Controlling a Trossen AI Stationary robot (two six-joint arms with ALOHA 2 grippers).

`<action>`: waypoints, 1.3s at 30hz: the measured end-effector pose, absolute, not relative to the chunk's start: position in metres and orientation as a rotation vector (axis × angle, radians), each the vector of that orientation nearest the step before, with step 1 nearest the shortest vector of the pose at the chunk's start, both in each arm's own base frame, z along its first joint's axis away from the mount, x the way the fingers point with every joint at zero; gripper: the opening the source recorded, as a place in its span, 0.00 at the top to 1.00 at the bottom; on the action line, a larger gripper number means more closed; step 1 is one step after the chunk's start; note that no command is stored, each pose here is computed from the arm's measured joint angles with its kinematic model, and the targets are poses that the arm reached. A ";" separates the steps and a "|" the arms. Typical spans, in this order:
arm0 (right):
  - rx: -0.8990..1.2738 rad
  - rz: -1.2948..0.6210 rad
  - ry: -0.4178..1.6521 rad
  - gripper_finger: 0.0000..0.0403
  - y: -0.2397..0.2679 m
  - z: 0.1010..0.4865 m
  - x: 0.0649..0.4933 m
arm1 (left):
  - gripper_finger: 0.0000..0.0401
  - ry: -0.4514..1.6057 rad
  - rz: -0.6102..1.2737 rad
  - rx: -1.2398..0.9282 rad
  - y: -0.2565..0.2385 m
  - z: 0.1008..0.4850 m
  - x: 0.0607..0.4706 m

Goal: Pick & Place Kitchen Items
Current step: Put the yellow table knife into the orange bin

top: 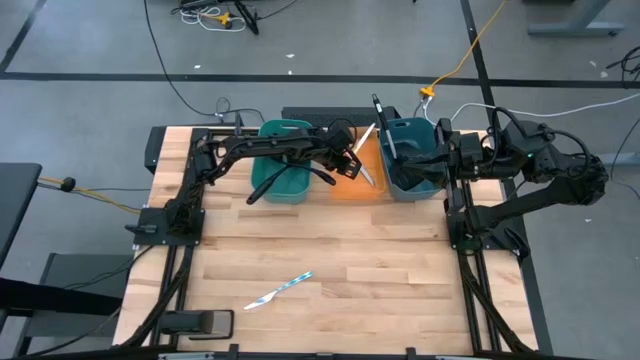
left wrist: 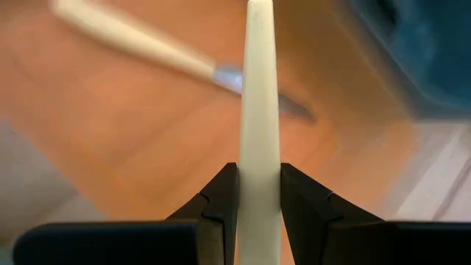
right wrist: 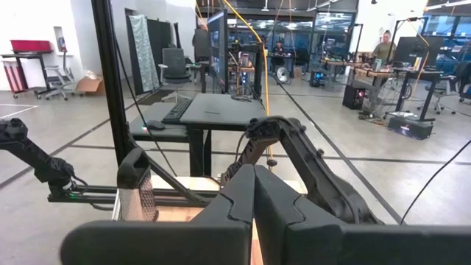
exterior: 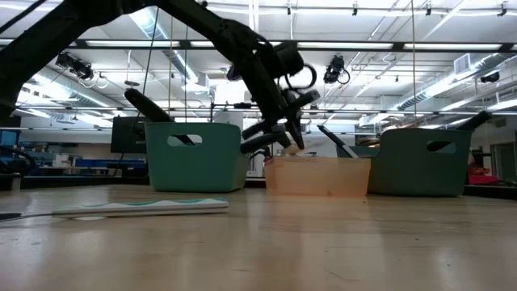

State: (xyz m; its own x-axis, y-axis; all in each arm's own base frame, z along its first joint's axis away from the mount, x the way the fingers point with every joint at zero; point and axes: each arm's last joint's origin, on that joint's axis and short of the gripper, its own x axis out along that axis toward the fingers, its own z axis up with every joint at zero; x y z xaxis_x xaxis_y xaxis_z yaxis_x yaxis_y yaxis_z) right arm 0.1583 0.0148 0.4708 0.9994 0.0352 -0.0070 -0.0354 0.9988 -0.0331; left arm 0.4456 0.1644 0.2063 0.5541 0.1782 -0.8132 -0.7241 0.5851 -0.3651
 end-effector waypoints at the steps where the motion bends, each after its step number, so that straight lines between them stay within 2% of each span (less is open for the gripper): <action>1: -0.033 0.036 0.006 0.98 0.015 0.471 0.158 | 0.79 0.841 0.593 -0.786 0.165 0.201 0.445; 5: -0.030 0.036 0.006 0.98 0.015 0.471 0.158 | 0.79 0.859 0.603 -0.802 0.163 0.187 0.449; 29: -0.036 0.036 0.011 0.98 0.015 0.470 0.158 | 0.79 0.859 0.595 -0.790 0.164 0.187 0.449; 39: -0.036 0.036 0.011 0.98 0.015 0.470 0.158 | 0.73 0.847 0.572 -0.759 0.163 0.189 0.452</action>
State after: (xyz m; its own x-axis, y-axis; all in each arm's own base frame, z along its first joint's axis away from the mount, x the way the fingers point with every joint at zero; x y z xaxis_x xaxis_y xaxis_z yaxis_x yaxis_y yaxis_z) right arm 0.1582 0.0149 0.4704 0.9993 0.0354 -0.0116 -0.0358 0.9987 -0.0357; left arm 0.4515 0.1628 0.1886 0.5447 0.1495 -0.8252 -0.7102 0.6056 -0.3590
